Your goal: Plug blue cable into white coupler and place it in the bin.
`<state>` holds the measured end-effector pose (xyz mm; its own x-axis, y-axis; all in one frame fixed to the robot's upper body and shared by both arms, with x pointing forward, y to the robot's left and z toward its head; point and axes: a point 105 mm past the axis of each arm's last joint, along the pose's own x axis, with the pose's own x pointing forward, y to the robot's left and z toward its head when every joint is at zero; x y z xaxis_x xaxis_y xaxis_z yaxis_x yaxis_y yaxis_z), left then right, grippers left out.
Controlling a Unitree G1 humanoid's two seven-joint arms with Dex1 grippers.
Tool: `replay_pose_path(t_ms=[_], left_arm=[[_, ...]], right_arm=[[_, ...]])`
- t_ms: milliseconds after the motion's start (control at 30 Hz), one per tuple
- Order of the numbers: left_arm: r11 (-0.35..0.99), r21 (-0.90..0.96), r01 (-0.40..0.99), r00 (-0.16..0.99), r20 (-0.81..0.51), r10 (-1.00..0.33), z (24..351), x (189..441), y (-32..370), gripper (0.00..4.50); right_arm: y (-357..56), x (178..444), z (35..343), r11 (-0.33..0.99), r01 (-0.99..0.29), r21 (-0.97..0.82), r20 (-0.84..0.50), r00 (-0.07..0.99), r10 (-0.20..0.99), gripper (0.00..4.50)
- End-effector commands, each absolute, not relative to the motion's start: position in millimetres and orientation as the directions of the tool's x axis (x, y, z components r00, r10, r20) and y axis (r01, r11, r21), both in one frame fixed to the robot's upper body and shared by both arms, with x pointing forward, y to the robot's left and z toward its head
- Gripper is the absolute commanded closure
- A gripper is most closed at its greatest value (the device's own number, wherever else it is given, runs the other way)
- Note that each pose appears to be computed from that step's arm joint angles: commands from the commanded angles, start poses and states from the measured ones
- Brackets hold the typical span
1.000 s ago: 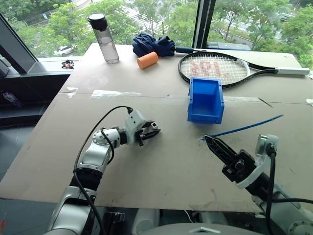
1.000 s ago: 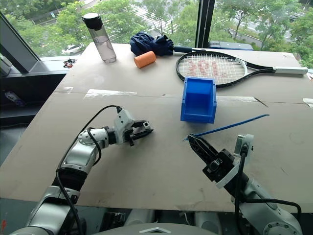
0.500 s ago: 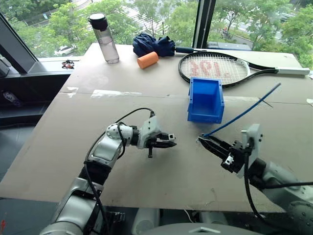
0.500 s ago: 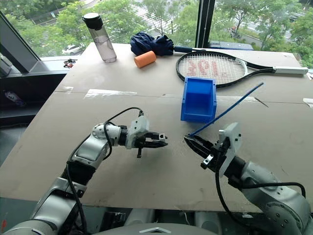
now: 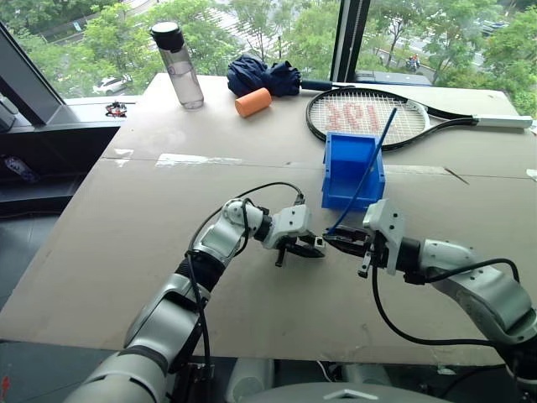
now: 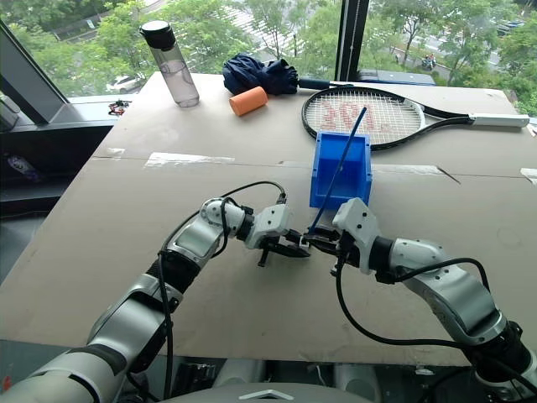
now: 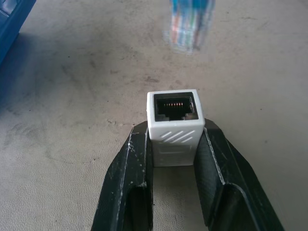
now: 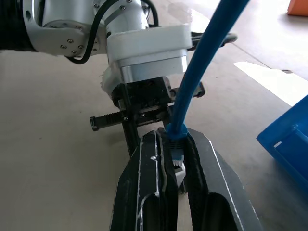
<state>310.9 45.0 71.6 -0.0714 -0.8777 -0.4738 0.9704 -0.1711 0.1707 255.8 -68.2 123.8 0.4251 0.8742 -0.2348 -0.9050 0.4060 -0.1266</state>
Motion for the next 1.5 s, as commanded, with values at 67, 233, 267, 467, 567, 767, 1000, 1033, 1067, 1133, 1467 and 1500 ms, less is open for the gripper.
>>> replay_pose_path(t_ms=[67, 233, 267, 467, 567, 767, 1000, 1033, 1067, 1133, 1467, 1500], left_arm=[[-0.196, 0.183, 0.963, -0.087, -0.476, -0.875, 72.9, 306.3, 39.7, 3.94], [-0.203, 0.183, 0.962, -0.095, -0.471, -0.877, 74.4, 301.5, 39.2, 3.94], [-0.203, 0.182, 0.962, -0.096, -0.47, -0.877, 74.7, 300.9, 39.4, 3.94], [-0.19, 0.175, 0.966, -0.087, -0.469, -0.879, 74.0, 300.4, 43.3, 3.94], [-0.184, 0.18, 0.966, -0.08, -0.467, -0.881, 74.5, 300.8, 42.9, 3.94], [-0.189, 0.189, 0.964, -0.082, -0.462, -0.883, 77.2, 300.0, 41.7, 3.94], [-0.189, 0.187, 0.964, -0.082, -0.466, -0.881, 78.1, 300.4, 42.9, 3.94], [-0.189, 0.188, 0.964, -0.082, -0.466, -0.881, 78.1, 300.3, 42.8, 3.94], [-0.188, 0.187, 0.964, -0.082, -0.466, -0.881, 78.2, 300.3, 42.8, 3.94], [-0.188, 0.187, 0.964, -0.081, -0.466, -0.881, 78.3, 300.3, 42.6, 3.94], [-0.185, 0.193, 0.964, -0.078, -0.46, -0.884, 79.1, 300.1, 40.3, 3.94], [-0.185, 0.193, 0.964, -0.078, -0.459, -0.885, 79.2, 299.8, 39.7, 3.94]], right_arm=[[-59.9, 257.3, 117.5, 0.345, -0.922, -0.178, -0.261, 0.382, 0.887, 4.5], [-66.2, 262.1, 105.2, 0.351, -0.921, -0.169, -0.299, 0.388, 0.872, 4.5], [-68.8, 264.1, 103.3, 0.359, -0.919, -0.162, -0.306, 0.393, 0.867, 4.5], [-78.0, 269.9, 105.5, 0.38, -0.916, -0.128, -0.299, 0.401, 0.866, 4.5], [-80.9, 274.5, 105.6, 0.398, -0.909, -0.121, -0.303, 0.416, 0.857, 4.5], [-80.3, 271.5, 95.5, 0.362, -0.926, -0.109, -0.357, 0.376, 0.855, 4.5], [-78.4, 258.2, 85.2, 0.248, -0.961, -0.121, -0.457, 0.276, 0.846, 4.5], [-77.4, 258.4, 84.9, 0.246, -0.962, -0.116, -0.463, 0.272, 0.843, 4.5], [-76.5, 258.7, 83.8, 0.237, -0.965, -0.113, -0.481, 0.262, 0.837, 4.5], [-75.8, 259.2, 82.5, 0.228, -0.968, -0.109, -0.502, 0.251, 0.827, 4.5], [-67.7, 264.8, 68.4, 0.175, -0.983, -0.053, -0.588, 0.172, 0.79, 4.5], [-67.0, 265.1, 65.2, 0.168, -0.985, -0.046, -0.601, 0.162, 0.783, 4.5]])
